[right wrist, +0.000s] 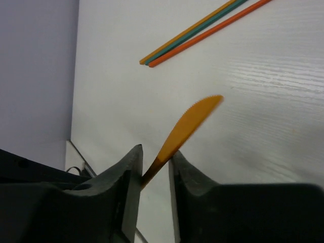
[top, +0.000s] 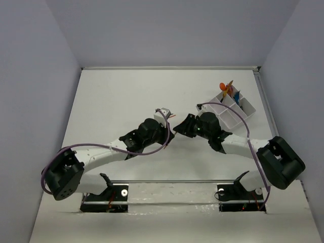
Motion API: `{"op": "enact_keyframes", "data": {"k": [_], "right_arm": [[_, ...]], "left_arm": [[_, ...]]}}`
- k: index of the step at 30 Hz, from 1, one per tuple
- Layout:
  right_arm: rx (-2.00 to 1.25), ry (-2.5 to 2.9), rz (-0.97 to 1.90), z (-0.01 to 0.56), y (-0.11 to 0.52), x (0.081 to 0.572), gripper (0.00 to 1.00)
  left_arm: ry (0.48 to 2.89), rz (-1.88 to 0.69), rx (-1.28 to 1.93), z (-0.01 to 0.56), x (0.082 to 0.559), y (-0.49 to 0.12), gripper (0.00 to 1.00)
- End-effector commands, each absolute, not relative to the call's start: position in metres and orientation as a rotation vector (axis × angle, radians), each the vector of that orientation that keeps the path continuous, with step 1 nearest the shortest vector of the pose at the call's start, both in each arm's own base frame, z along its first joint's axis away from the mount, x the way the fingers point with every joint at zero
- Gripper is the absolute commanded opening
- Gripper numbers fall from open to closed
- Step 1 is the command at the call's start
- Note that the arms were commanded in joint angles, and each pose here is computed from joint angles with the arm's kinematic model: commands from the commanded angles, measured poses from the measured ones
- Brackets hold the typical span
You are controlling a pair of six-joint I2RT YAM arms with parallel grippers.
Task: Sort the eating utensils into containers
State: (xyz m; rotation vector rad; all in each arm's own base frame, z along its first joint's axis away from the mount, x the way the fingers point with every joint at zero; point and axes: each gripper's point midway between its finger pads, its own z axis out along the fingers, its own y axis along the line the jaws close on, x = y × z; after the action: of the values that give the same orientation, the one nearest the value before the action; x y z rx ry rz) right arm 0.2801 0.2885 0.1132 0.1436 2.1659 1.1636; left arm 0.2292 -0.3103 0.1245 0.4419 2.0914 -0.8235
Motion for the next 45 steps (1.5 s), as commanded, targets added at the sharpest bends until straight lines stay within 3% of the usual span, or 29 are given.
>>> {"op": "enact_keyframes", "data": {"k": [1, 2, 3, 7, 10, 13, 14, 16, 19, 23, 31, 45], "right_arm": [[0.144, 2.054, 1.213, 0.143, 0.300, 0.293, 0.24], [0.145, 2.047, 1.213, 0.144, 0.300, 0.293, 0.10], [0.149, 2.040, 1.213, 0.147, 0.300, 0.294, 0.03], [0.167, 2.001, 1.171, 0.157, 0.293, 0.300, 0.00], [0.178, 1.973, 1.097, 0.166, 0.284, 0.308, 0.00], [0.190, 1.929, 0.971, 0.185, 0.270, 0.323, 0.00], [0.192, 1.904, 0.874, 0.189, 0.259, 0.332, 0.00], [0.193, 1.865, 0.756, 0.205, 0.242, 0.340, 0.00], [0.214, 1.755, 0.491, 0.238, 0.201, 0.361, 0.00], [0.229, 1.635, 0.076, 0.275, 0.131, 0.387, 0.00], [0.285, 1.506, -0.272, 0.311, 0.041, 0.424, 0.00], [0.187, 1.522, -0.559, 0.280, 0.014, 0.475, 0.00]], "left_arm": [[2.004, -0.905, 0.457, 0.148, 0.224, -0.319, 0.00], [2.000, -0.909, 0.461, 0.149, 0.224, -0.320, 0.00], [1.998, -0.908, 0.461, 0.150, 0.224, -0.320, 0.00], [1.977, -0.916, 0.462, 0.155, 0.225, -0.321, 0.00], [1.964, -0.905, 0.450, 0.159, 0.226, -0.318, 0.25], [1.929, -0.883, 0.431, 0.168, 0.227, -0.310, 0.56], [1.924, -0.878, 0.428, 0.168, 0.226, -0.306, 0.62], [1.909, -0.846, 0.402, 0.170, 0.230, -0.299, 0.85], [1.902, -0.783, 0.385, 0.168, 0.232, -0.286, 0.99], [1.859, -0.729, 0.350, 0.173, 0.234, -0.270, 0.99], [1.775, -0.623, 0.264, 0.178, 0.240, -0.237, 0.99], [1.855, -0.559, 0.241, 0.153, 0.244, -0.233, 0.99]]}}
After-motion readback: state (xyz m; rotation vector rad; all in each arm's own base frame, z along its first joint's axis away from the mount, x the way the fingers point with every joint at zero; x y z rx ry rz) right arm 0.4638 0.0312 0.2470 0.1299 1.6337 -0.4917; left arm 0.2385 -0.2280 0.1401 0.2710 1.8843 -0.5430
